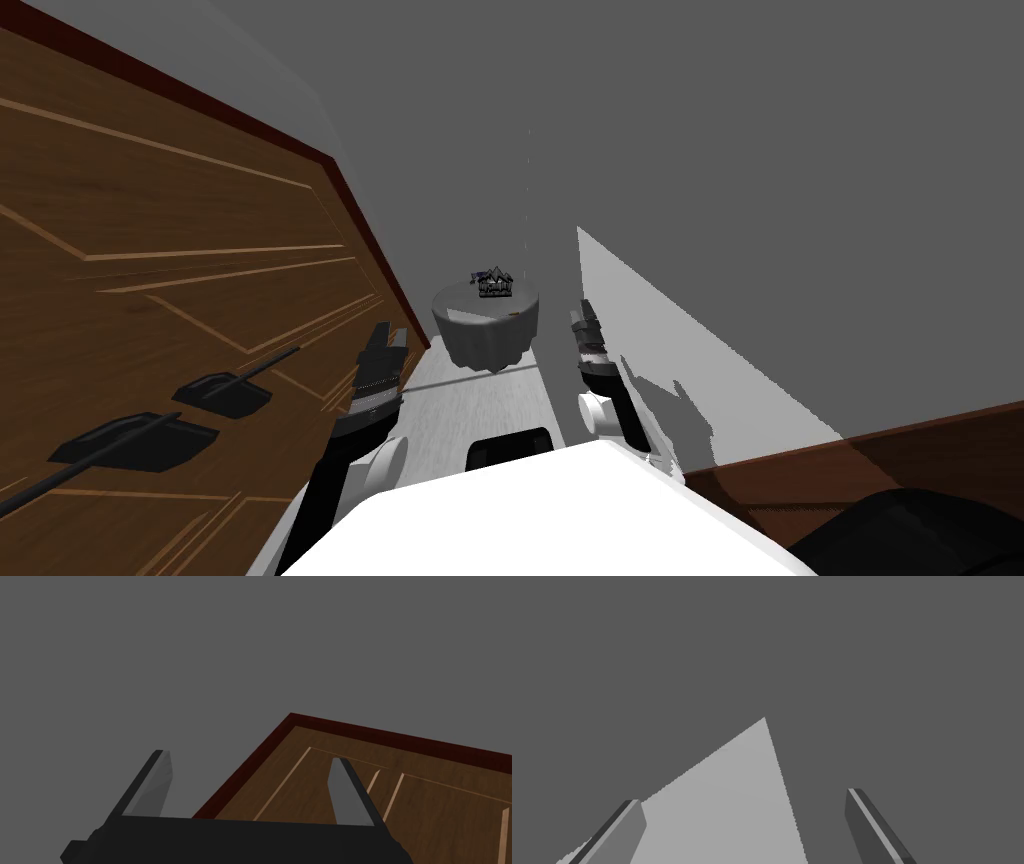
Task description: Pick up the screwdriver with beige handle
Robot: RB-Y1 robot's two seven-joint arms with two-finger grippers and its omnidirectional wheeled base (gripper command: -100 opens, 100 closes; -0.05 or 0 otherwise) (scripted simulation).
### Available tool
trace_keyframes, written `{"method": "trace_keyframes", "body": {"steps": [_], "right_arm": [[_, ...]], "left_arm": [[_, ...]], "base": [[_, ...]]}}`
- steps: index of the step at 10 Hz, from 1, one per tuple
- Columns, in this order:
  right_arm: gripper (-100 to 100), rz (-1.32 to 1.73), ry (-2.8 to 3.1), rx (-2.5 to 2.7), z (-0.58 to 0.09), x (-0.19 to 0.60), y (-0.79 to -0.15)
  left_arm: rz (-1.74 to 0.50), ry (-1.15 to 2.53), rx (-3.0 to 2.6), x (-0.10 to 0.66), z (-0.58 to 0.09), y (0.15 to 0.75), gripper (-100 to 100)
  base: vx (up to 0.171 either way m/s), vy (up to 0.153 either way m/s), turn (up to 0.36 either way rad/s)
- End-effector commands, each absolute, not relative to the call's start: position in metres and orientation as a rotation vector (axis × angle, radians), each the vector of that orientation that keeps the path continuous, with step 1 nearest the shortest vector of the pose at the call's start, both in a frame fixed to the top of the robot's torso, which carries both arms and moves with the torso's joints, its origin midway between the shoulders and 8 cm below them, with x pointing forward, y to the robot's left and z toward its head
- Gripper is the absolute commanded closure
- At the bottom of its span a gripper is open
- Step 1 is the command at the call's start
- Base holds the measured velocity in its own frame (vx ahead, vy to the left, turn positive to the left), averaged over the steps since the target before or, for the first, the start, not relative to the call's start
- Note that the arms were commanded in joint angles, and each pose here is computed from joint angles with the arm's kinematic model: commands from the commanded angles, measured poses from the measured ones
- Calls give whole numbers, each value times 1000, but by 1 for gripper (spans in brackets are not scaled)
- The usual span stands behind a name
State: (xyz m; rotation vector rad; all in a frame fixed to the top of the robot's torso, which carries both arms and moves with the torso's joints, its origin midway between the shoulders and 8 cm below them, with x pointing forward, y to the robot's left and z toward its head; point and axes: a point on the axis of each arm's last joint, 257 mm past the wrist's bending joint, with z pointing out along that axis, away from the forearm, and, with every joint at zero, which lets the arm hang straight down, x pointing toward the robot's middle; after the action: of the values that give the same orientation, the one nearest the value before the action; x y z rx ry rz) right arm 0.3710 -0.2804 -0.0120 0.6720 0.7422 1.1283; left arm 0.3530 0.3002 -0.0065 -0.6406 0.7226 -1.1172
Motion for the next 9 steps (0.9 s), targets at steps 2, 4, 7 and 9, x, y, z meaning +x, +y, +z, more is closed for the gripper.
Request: {"method": "trace_keyframes", "body": {"steps": [2,4,7,9], "right_arm": [[-100,1119,794,595,-11,369,-272],[-100,1107,843,513,-11,366,-262],[-100,1094,912,403,-15,362,-248],[-100,1087,951,342,-19,359,-240]], "left_arm": [[-1117,723,-641,353,-6,300,0],[-1117,723,-641,353,-6,300,0],[-1117,723,-641,353,-6,300,0],[-1117,722,-641,353,-6,300,0]], "base": [[-17,8,29],[-42,29,34],[-68,28,32],[-80,29,33]]}}
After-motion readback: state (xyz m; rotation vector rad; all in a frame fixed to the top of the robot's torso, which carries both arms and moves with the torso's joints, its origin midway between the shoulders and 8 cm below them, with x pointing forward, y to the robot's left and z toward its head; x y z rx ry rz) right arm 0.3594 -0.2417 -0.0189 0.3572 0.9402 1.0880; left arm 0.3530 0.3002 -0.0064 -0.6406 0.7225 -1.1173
